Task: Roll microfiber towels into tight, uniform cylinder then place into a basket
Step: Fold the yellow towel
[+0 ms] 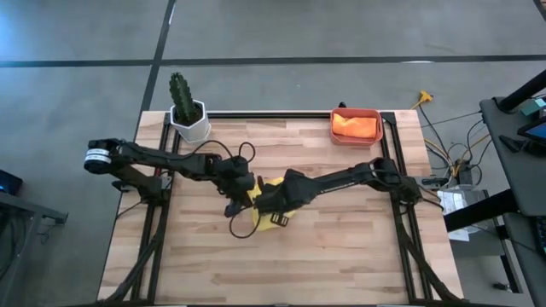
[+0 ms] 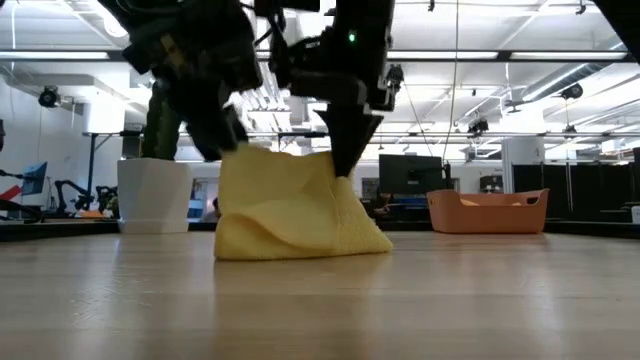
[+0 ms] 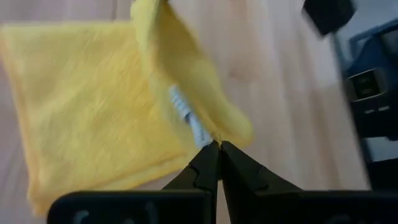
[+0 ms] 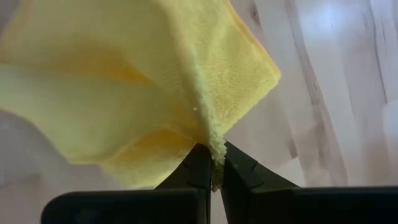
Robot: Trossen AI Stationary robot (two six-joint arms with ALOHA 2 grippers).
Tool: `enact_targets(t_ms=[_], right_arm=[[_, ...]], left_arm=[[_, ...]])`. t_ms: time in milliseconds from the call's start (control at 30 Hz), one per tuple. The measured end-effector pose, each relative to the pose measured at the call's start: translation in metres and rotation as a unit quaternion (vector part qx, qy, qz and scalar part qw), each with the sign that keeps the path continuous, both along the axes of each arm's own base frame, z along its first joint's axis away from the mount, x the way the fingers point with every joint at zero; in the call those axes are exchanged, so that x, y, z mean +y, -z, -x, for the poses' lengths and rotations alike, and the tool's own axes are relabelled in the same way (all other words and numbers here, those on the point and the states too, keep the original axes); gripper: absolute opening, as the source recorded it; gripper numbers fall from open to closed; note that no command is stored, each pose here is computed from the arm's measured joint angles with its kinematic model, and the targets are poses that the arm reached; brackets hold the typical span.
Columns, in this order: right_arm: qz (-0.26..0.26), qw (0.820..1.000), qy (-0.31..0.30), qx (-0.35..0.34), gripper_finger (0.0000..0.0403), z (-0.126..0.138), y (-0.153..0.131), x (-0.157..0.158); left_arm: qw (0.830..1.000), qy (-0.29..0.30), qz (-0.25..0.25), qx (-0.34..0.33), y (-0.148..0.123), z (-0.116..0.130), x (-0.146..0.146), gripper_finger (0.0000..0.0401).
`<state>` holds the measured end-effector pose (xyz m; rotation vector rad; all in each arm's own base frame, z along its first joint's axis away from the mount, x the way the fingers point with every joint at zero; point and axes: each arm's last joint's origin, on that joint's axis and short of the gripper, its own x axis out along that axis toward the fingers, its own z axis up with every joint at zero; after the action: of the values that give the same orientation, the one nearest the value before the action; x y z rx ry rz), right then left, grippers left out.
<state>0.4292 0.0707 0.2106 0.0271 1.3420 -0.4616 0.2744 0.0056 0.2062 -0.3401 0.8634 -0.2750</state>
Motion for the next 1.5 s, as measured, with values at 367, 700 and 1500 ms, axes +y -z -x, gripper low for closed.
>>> enact_targets(t_ms=[367,700,1500], right_arm=[[-0.021,1.0,0.012,0.013,0.0013,0.002,0.034,-0.019],[-0.021,0.999,0.02,0.023,0.0013,0.008,0.053,-0.027],[-0.022,1.0,0.006,0.008,0.0035,0.002,0.057,-0.054]], left_arm=[[0.998,-0.039,-0.037,0.021,0.028,0.007,0.001,0.0],[0.994,-0.06,-0.091,0.01,0.028,0.006,0.004,0.0004],[0.993,-0.079,-0.083,0.017,0.029,0.007,-0.001,0.0201]])
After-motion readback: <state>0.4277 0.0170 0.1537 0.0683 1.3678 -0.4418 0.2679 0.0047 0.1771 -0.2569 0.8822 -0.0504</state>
